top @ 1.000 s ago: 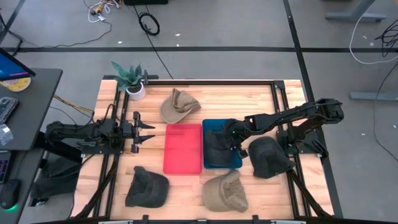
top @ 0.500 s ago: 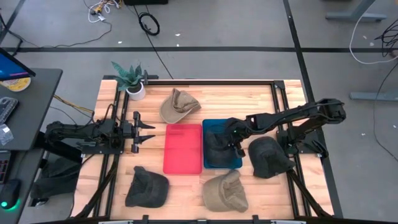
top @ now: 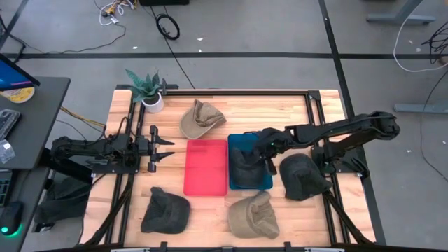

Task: Pick & Place hat
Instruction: Put the top black cap into the blue bin

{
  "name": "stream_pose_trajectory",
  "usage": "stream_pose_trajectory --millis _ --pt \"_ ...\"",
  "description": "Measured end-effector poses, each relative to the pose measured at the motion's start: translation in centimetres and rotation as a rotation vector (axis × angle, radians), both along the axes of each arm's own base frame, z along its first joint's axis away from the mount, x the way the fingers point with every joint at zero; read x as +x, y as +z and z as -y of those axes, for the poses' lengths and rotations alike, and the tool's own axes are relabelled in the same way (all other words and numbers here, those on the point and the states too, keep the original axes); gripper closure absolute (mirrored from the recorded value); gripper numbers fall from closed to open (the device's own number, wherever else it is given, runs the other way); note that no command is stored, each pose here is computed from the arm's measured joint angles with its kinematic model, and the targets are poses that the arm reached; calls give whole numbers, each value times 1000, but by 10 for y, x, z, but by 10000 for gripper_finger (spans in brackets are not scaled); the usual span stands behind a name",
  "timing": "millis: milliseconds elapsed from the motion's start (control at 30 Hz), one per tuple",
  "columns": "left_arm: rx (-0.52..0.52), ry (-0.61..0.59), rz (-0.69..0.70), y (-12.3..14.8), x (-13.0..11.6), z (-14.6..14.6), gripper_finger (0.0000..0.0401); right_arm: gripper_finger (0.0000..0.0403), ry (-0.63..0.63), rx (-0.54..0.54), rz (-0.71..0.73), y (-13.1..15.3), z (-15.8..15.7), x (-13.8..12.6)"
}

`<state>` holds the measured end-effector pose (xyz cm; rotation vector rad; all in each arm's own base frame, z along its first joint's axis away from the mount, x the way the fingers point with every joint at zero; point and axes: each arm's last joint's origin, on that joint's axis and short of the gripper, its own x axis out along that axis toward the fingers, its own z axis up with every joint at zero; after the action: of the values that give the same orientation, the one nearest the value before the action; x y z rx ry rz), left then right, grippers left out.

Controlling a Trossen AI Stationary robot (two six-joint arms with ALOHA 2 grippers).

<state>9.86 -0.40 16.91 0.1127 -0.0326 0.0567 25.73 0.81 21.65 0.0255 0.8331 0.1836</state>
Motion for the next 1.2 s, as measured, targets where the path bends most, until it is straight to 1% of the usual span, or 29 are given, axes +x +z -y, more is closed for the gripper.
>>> stream_pose_trajectory --millis 333,600,967,1100,1200 --pt "0 0 0 0 0 0 236 193 -2 4 162 37 0 -21" --pt "0 0 0 0 0 0 236 193 -1 5 247 55 0 -35" --pt "0 0 0 0 0 0 236 192 -1 5 253 57 0 -37" --pt "0 0 0 0 0 0 236 192 -2 5 215 54 0 -39" --pt "0 0 0 0 0 0 236 192 -27 31 158 50 0 -42"
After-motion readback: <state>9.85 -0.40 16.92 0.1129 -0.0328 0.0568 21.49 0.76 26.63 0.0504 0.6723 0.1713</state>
